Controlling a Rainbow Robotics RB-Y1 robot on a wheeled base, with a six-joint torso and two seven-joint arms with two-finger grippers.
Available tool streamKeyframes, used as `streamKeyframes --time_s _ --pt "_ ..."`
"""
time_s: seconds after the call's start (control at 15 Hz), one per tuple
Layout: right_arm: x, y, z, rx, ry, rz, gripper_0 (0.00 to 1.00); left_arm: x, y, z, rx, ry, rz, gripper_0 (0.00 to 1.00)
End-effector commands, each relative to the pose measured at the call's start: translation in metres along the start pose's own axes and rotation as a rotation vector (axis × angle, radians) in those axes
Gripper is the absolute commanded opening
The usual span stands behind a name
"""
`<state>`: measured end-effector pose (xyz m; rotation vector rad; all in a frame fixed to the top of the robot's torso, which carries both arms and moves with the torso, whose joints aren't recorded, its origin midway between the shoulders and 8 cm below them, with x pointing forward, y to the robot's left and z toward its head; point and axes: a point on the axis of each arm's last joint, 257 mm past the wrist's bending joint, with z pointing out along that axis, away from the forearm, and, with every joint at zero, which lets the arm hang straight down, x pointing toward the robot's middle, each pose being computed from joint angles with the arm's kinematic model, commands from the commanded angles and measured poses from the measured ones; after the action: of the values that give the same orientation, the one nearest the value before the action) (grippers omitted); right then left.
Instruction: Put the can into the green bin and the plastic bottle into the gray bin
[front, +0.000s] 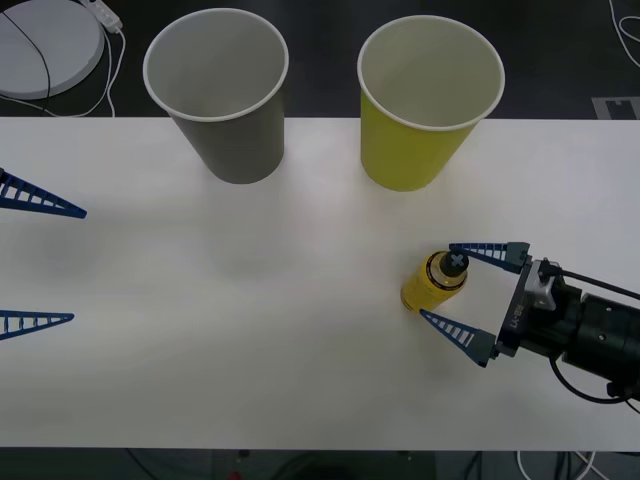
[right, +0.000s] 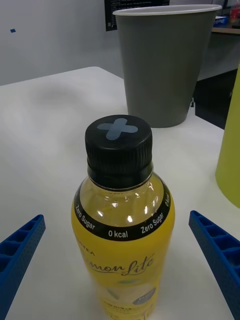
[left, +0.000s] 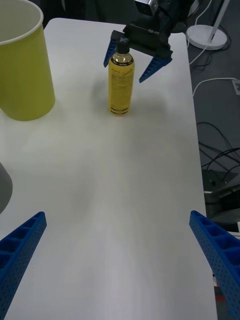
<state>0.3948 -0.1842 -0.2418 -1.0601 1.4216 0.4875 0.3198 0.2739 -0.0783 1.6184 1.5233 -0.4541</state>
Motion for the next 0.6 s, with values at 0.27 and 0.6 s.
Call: streamKeyframes --time_s 0.27,0.6 --pt "-0.005 0.002 0.016 -0.009 -0.011 0.005 1.0 0.0 0.0 0.0 0.0 0.0 0.0 1.0" --pt "-0.005 0.002 0.02 -0.003 -0.01 0.012 1.0 0.0 0.0 0.0 0.0 0.0 0.0 1.0"
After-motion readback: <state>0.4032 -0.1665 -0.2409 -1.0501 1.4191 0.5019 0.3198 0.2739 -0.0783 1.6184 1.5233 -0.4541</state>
